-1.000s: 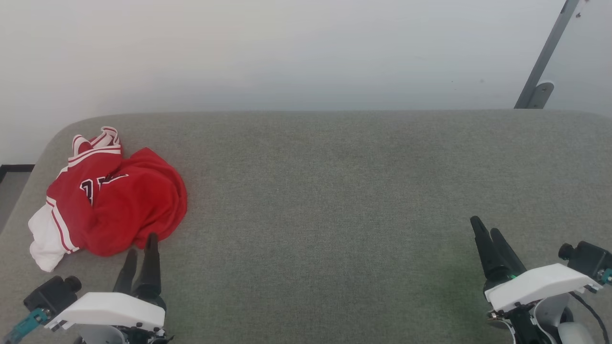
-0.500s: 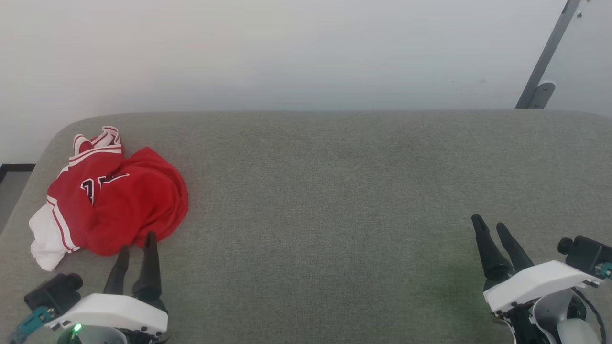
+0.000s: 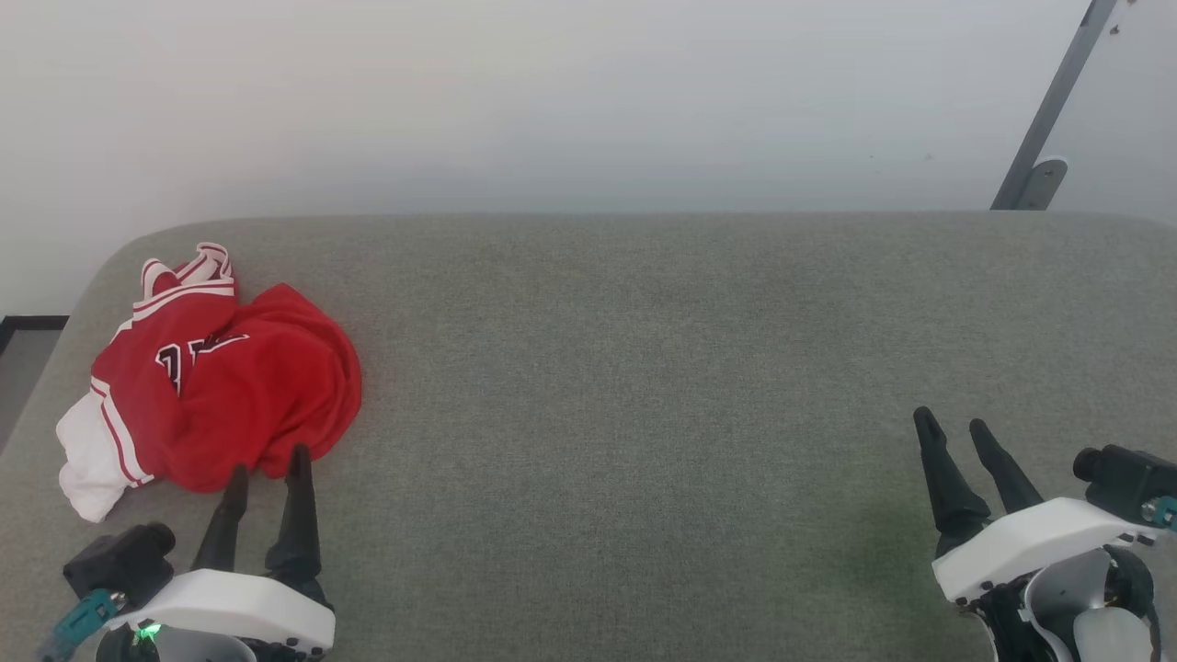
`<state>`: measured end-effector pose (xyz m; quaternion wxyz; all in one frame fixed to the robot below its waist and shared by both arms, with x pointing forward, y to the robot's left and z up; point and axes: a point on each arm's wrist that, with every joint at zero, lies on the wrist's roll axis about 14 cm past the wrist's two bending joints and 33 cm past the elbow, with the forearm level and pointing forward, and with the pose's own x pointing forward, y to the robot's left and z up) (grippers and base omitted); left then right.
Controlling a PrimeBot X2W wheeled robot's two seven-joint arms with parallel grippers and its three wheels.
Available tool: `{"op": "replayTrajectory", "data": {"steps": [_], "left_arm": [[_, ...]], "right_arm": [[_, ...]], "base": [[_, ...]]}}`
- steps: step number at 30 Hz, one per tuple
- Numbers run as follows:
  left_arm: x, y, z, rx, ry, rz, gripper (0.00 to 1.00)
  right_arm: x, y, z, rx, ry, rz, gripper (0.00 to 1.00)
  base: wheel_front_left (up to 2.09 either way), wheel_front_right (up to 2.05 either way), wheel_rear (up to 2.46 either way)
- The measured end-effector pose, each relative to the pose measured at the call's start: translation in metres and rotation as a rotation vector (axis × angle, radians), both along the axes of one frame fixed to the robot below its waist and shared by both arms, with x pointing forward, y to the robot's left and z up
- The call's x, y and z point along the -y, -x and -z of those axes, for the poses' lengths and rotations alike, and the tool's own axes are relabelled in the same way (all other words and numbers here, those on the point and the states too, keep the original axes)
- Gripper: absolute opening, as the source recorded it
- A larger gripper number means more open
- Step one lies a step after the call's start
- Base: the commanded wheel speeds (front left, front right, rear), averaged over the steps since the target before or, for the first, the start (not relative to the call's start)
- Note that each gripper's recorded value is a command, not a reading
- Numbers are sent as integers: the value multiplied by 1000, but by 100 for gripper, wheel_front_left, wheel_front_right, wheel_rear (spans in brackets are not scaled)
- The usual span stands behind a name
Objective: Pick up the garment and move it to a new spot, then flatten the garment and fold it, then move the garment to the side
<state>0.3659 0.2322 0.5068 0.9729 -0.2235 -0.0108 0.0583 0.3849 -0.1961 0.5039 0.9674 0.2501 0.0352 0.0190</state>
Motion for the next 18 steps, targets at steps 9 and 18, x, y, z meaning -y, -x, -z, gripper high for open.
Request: {"op": "replayTrajectory", "data": {"steps": [9,18], "left_arm": [[1,0,-6,20,-87,12,100],[4,2,-9,32,-163,22,100]], "right_arm": [[2,0,-3,11,78,-1,100],[2,0,-6,24,148,-4,100]], "base": [[0,0,0],[0,0,0]]}}
